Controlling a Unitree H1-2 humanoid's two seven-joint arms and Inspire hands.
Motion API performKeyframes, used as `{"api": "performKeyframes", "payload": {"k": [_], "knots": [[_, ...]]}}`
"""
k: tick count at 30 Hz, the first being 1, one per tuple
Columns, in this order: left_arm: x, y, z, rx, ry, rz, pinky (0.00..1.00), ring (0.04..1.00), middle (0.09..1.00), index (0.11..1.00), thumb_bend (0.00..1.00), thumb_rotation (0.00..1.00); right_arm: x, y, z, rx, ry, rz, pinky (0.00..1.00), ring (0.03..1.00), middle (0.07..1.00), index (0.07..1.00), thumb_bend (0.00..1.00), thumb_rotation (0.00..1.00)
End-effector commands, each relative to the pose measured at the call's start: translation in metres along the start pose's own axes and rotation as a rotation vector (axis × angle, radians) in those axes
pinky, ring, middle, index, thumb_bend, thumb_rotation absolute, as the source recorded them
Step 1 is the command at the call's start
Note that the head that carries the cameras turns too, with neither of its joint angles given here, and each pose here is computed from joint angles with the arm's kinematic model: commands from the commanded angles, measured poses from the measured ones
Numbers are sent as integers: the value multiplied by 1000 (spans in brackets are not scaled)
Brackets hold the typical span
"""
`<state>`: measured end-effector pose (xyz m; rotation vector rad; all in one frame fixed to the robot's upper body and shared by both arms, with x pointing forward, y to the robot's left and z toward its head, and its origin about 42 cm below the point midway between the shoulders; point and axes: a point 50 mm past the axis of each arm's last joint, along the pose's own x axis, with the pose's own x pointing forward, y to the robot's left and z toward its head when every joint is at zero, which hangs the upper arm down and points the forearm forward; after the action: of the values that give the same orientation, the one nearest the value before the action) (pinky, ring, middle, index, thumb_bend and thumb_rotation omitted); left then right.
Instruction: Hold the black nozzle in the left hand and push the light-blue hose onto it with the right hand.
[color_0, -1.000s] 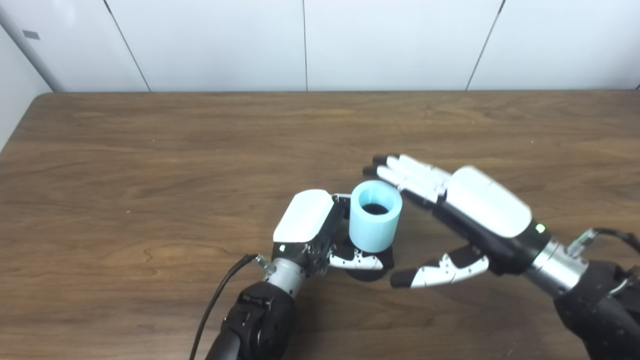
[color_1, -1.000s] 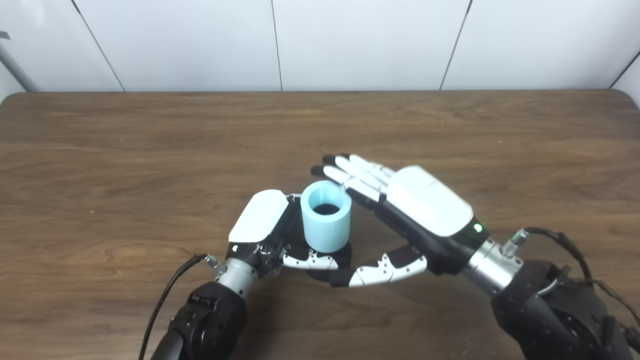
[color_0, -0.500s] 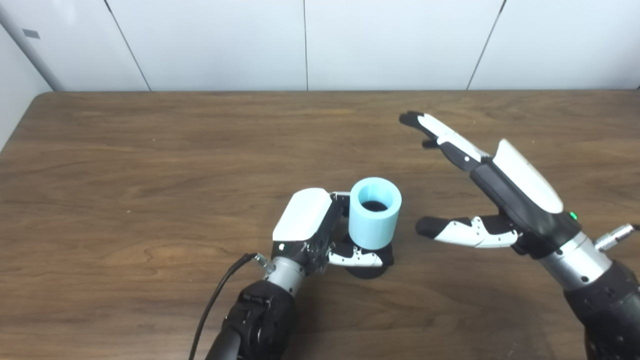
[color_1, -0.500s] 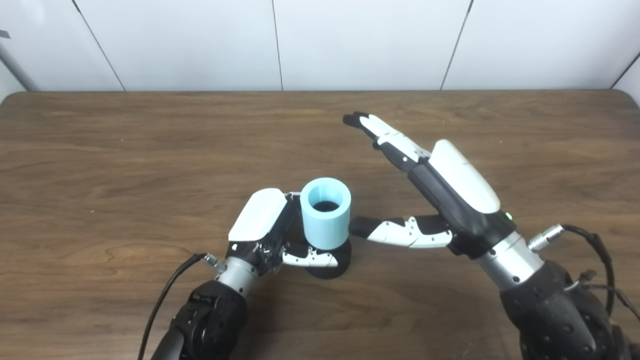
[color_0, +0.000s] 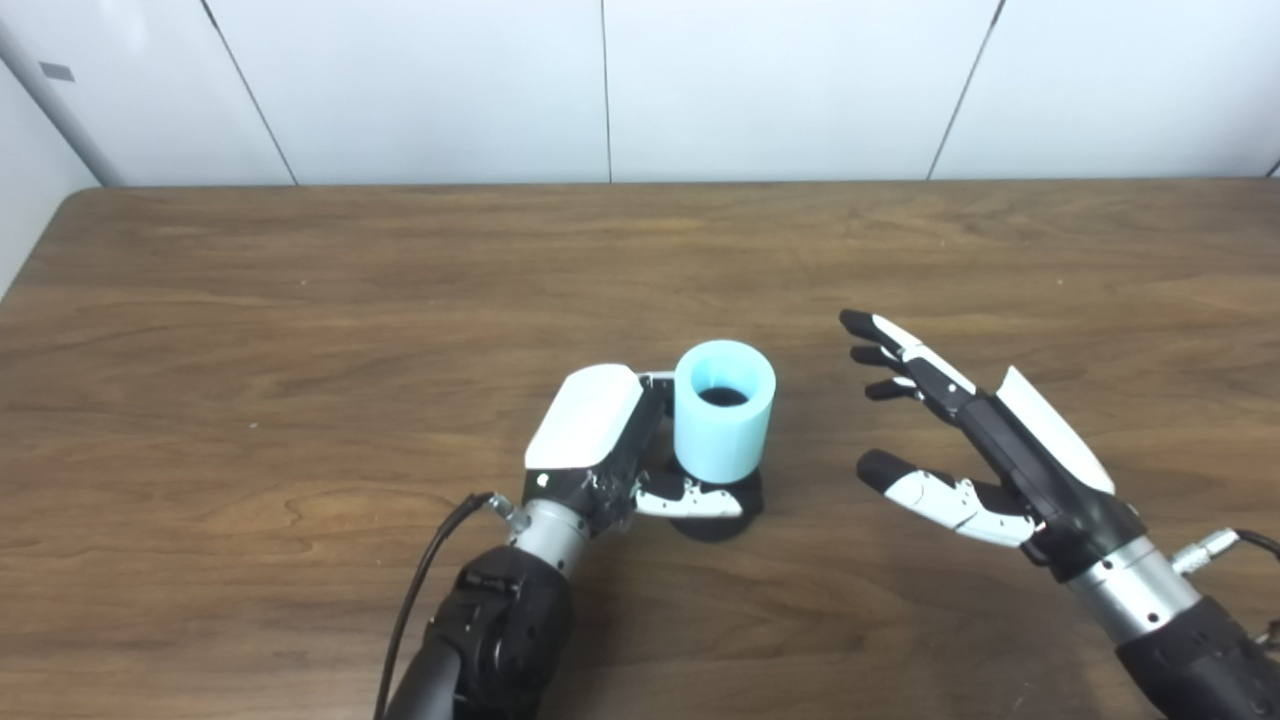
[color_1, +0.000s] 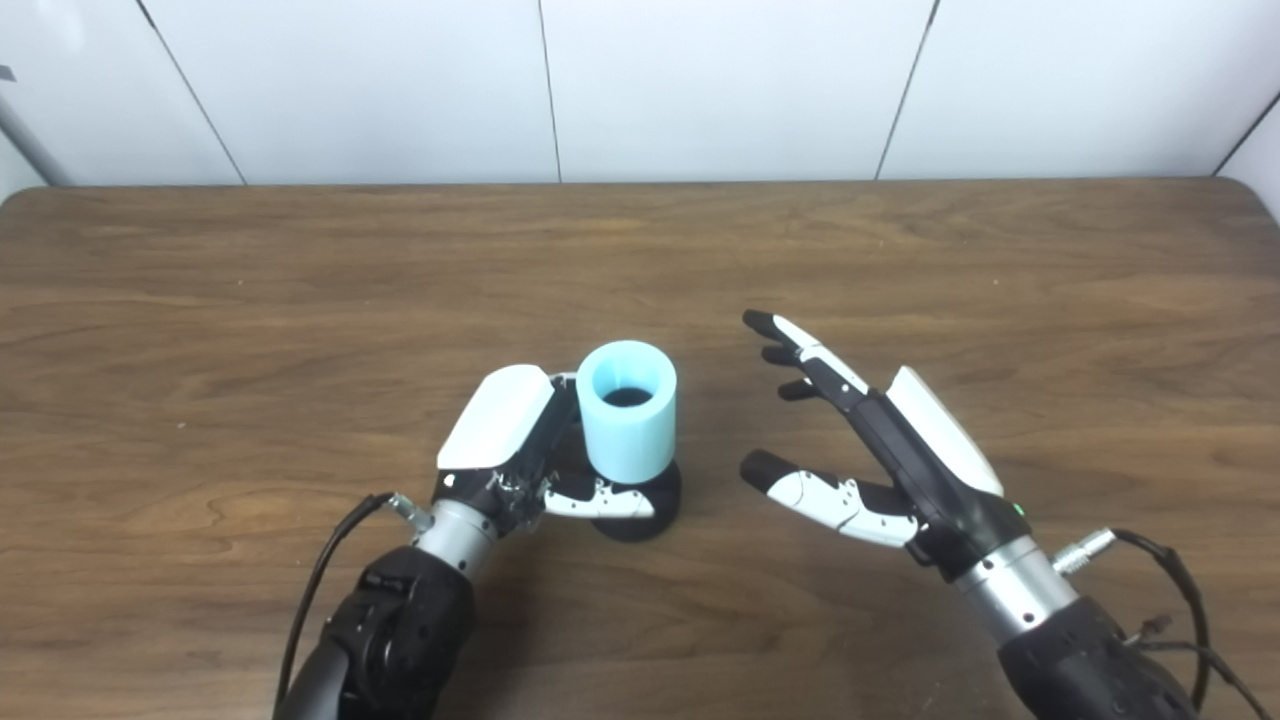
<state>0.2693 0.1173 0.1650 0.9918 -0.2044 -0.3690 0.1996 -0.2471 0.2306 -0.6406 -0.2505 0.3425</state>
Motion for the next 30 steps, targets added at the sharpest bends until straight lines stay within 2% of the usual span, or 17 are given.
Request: {"api": "performKeyframes", "payload": {"k": [1,6,14,20,25,30], "knots": [[6,8,2,42,-2,10,762,773,779,776,924,166,2,-4,6,-14,-62,-32,794,901,944,934,496,827],[10,15,3,72,22,-7,840,827,829,841,994,205,4,-4,2,-26,-42,-49,790,897,941,935,501,826],[12,23,1,88,46,-8,932,906,911,948,1000,260,3,-6,-4,-25,-30,-55,778,898,948,941,491,827],[13,29,-2,65,64,8,955,927,936,994,1000,250,5,-6,-7,-27,-19,-54,773,888,939,938,489,823],[15,42,-3,7,93,31,959,934,944,997,1000,264,6,-6,-9,-20,-11,-50,775,887,934,939,496,827],[16,64,-1,-89,96,7,952,953,936,958,1000,230,7,-5,-10,-22,-7,-53,765,875,924,935,496,829]]}}
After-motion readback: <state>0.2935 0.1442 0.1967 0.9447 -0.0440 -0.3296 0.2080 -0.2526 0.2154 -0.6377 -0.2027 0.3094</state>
